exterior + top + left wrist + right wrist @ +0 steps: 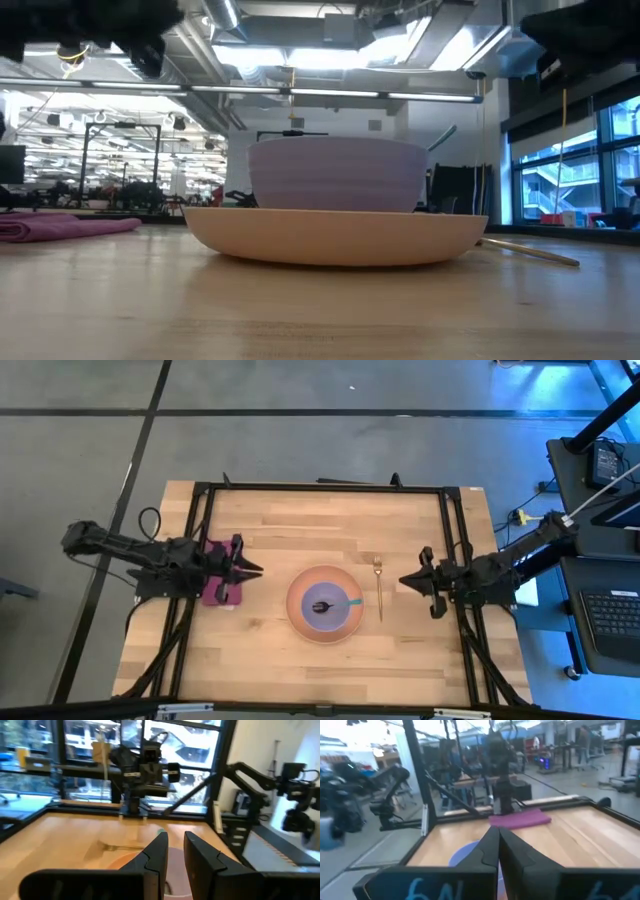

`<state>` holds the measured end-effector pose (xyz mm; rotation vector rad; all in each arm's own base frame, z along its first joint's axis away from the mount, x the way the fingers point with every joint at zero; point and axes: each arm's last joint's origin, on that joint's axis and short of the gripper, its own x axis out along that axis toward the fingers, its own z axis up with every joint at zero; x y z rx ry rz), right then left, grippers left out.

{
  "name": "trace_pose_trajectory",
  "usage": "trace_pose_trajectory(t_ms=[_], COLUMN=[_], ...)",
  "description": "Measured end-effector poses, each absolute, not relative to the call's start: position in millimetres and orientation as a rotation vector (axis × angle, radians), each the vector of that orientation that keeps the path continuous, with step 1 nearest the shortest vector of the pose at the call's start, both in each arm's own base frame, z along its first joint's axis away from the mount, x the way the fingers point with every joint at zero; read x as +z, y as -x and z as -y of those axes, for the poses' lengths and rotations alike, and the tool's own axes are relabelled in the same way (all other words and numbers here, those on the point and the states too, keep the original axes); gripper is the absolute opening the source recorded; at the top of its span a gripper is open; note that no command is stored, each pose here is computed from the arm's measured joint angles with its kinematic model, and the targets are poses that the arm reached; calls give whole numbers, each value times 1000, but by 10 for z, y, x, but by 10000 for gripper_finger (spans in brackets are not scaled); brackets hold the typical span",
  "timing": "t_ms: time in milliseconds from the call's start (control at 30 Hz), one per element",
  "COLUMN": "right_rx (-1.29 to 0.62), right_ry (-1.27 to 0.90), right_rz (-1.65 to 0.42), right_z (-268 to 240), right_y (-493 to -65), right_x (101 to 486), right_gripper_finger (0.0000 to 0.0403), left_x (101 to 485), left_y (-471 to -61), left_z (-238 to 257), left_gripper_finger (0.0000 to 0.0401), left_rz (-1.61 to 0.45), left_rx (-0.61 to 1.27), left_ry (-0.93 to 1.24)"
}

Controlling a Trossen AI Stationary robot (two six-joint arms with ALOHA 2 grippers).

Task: Set table place
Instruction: Return to Home Position

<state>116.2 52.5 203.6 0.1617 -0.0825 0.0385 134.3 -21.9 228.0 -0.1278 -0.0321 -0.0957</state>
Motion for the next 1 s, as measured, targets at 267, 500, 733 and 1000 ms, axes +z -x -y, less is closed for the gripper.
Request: trace_pose_trajectory(t_ms=[267,500,733,1000], right_rx=[-16,-28,-21,-36], right_ry=[-150,-104,-152,-208], right_rz=[75,58,1,-110], right_z=[-348,-234,-168,-163], right_y=[-1122,-1157,-1176,-1168], right_x=[1755,1762,1707,1571], right_gripper_finger=[10,10,10,10], left_x=[2106,2091,2021,1813], left_y=[-1349,-1346,-1324,-1305], left_z=[38,-131,-269,-251], left_gripper_finger=[55,55,55,55], left_rz=[79,65,-4,-54], left_rx=[1,20,62,83], left_ry=[96,69,101,131])
